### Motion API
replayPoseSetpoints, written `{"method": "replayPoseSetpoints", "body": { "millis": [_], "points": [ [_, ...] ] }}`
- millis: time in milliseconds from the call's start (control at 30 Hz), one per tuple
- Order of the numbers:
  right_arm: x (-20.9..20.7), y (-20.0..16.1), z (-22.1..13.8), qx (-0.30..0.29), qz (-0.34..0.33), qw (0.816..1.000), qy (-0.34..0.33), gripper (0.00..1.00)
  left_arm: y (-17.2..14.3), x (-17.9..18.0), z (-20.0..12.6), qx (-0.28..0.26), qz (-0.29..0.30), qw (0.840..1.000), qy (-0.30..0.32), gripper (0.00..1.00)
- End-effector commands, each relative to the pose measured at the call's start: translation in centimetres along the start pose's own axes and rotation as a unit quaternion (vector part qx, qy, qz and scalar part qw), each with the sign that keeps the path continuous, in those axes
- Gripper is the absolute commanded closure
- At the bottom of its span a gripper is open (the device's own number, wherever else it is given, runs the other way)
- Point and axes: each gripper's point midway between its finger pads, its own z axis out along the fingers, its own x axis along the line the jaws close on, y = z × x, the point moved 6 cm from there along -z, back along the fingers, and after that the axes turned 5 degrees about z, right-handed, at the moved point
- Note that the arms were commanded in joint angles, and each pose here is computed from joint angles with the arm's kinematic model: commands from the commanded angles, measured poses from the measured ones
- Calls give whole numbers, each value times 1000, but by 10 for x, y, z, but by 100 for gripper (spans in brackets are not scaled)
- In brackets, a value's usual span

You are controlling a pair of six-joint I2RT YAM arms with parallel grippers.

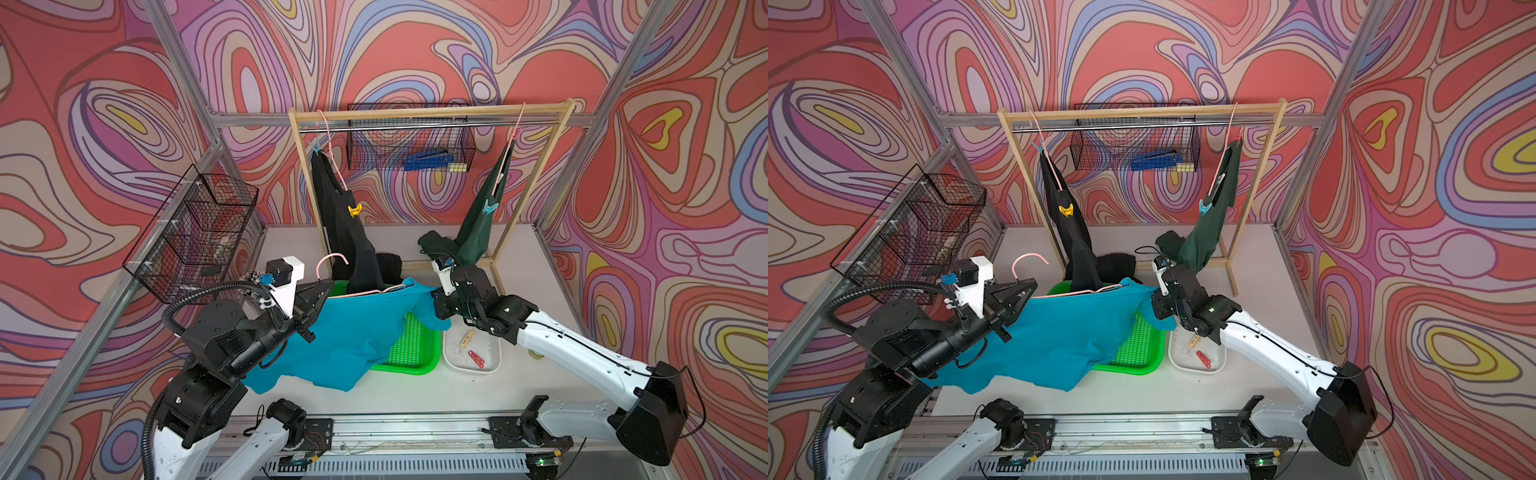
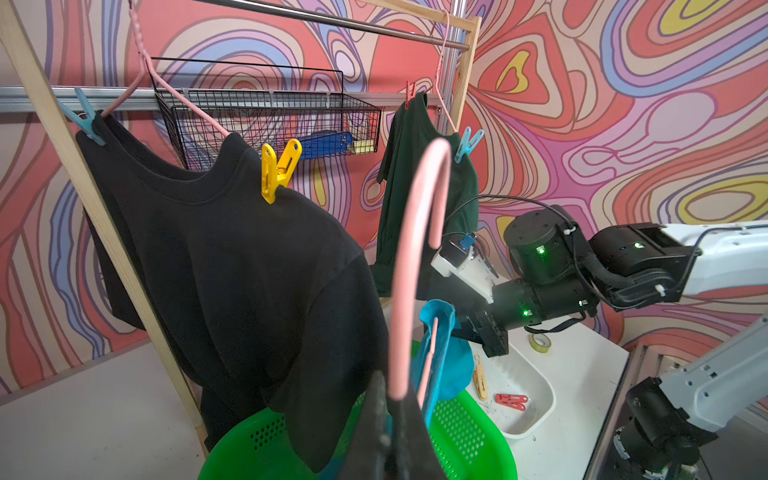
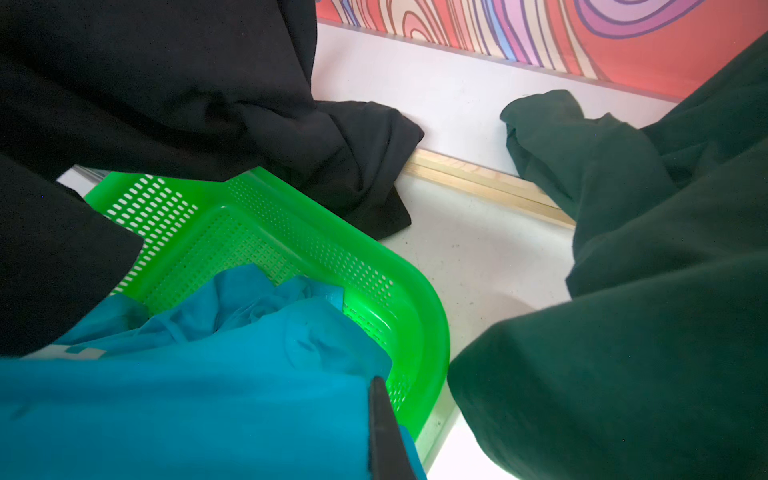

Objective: Remove the clothespins securing t-shirts to the hanger
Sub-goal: Remove the T-shirt from the hanger.

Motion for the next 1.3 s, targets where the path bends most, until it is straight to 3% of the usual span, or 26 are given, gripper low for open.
{"method": "replayPoseSetpoints", "body": {
  "millis": [0,333,667,833,1000,1100,1267],
  "points": [
    [-23,-13,8,36,3,998,-59,100,45,-6,-26,-106,-8,994,1,100],
    [0,-4,11,21,3,999,35,100,48,1,-9,-124,-36,992,10,100],
    [44,4,18,2,15,989,150,100,41,7,40,-143,-48,988,-29,100],
    [53,0,22,-12,27,985,168,100,38,15,58,-159,-51,986,-18,100],
    [55,-6,27,-13,35,985,170,89,36,21,77,-166,-60,984,-16,100],
    [58,-9,27,-5,30,982,187,92,35,19,89,-168,-50,984,-39,100],
    [63,-8,25,-1,31,978,208,78,33,26,108,-170,-62,983,-31,100]
  ]
}}
